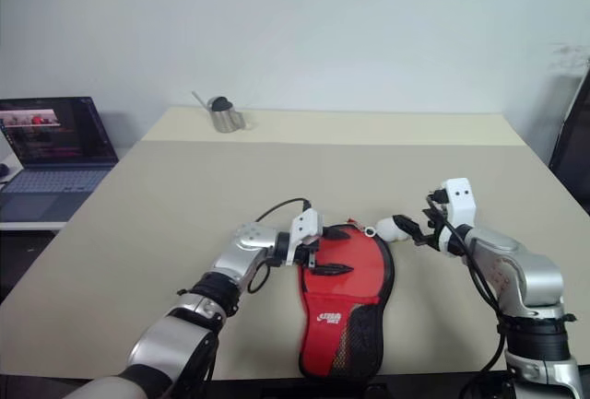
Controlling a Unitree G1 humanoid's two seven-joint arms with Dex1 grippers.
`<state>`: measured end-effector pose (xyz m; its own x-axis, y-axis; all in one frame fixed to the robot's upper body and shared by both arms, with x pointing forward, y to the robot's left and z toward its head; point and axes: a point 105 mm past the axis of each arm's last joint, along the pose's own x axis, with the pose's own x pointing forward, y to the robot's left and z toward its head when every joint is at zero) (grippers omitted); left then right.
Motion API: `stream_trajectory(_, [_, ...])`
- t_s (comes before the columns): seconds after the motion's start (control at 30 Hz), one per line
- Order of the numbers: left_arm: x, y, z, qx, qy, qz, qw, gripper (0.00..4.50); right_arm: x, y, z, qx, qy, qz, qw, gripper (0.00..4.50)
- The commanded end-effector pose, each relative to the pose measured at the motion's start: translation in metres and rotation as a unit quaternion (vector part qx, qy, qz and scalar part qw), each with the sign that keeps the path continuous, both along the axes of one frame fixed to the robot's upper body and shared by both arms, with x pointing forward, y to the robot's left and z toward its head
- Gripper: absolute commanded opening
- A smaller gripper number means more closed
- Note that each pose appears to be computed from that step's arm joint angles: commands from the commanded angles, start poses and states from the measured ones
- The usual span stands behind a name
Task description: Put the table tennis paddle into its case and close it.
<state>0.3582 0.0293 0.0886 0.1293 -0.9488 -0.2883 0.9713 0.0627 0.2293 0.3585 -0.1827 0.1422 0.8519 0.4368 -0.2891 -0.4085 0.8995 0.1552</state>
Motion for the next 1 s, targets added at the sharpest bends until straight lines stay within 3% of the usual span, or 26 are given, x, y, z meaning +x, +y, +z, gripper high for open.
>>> stream_trajectory(0.03, [-0.004, 0.000, 0.003, 0.000, -0.002, -0.018, 1.000, 4.00, 0.008, 0.010, 0.006, 0.008, -0.020, 0.011, 1.000, 4.50])
stream_trajectory(0.23, [-0.016, -0.001, 0.002, 0.007, 0.007, -0.063, 0.998, 4.00, 0.012, 0.025, -0.007, 0.006, -0.007, 0.027, 1.000, 4.50])
stream_trajectory(0.67, [-0.017, -0.005, -0.003, 0.024, -0.004, -0.066, 0.998, 4.00, 0.019, 0.017, -0.030, -0.040, 0.016, -0.004, 0.999, 4.50])
stream_trajectory(0.77, [-0.021, -0.005, -0.010, 0.047, -0.018, -0.081, 0.995, 4.05, 0.021, 0.014, -0.030, -0.047, 0.014, -0.017, 0.999, 3.89])
stream_trajectory(1.0, [-0.024, -0.003, -0.030, 0.054, 0.035, -0.072, 0.995, 4.05, 0.022, 0.015, -0.025, -0.047, 0.008, -0.022, 0.999, 1.66])
